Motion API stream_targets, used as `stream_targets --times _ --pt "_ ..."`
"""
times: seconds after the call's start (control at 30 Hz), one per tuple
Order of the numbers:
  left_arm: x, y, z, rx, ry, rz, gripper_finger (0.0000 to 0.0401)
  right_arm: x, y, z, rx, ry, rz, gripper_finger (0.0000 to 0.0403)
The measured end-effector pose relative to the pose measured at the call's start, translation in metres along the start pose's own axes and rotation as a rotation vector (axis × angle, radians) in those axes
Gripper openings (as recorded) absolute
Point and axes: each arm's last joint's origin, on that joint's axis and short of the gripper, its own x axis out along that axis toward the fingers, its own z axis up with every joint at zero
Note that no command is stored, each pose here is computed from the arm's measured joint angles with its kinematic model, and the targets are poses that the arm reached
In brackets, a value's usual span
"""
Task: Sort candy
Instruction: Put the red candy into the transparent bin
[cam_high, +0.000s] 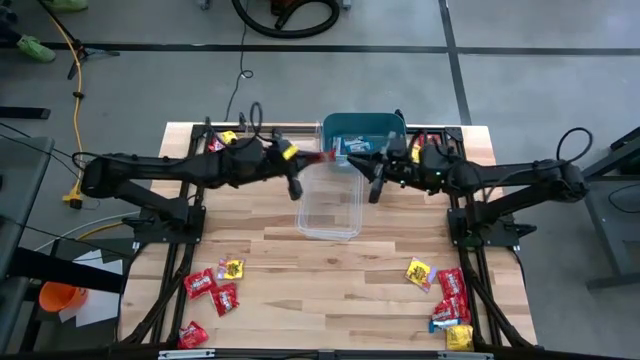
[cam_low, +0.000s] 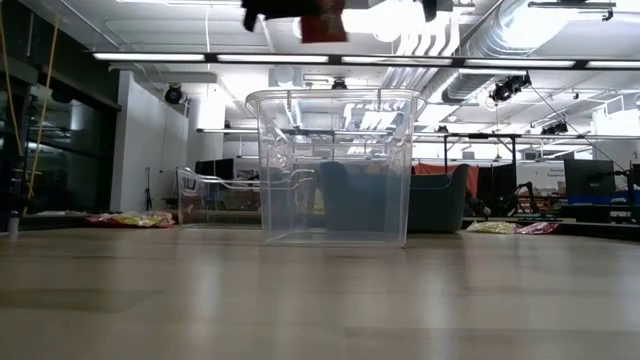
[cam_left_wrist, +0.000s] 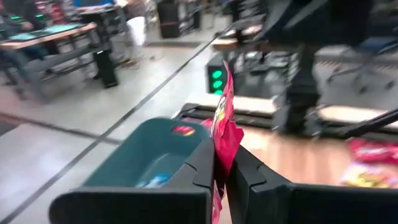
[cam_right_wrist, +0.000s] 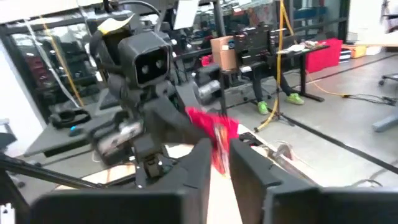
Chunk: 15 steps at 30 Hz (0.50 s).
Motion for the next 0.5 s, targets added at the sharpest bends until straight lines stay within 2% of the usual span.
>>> stream_targets --times 0.17,0.3,0.4,0.5 --pt "-0.037 0.025 0.012 0.021 0.021 0.090 0.0001 -0.021 -0.006 0.014 -0.025 -0.027 -0.056 0.0121" --pt "-0.070 0.044 0.019 0.022 0.006 0.141 0.0001 -0.035 -0.010 0.020 -0.032 -0.022 -0.104 0.0152" --pt "-0.089 0.052 0.010 -0.022 -0.036 0.185 0.0001 -0.040 -0.012 0.021 -0.037 -0.012 -0.122 0.0162" --pt "-0.101 0.054 -0.010 -0.102 -0.096 0.194 0.0001 -0.040 -0.013 0.020 -0.041 -0.001 -0.125 0.0162"
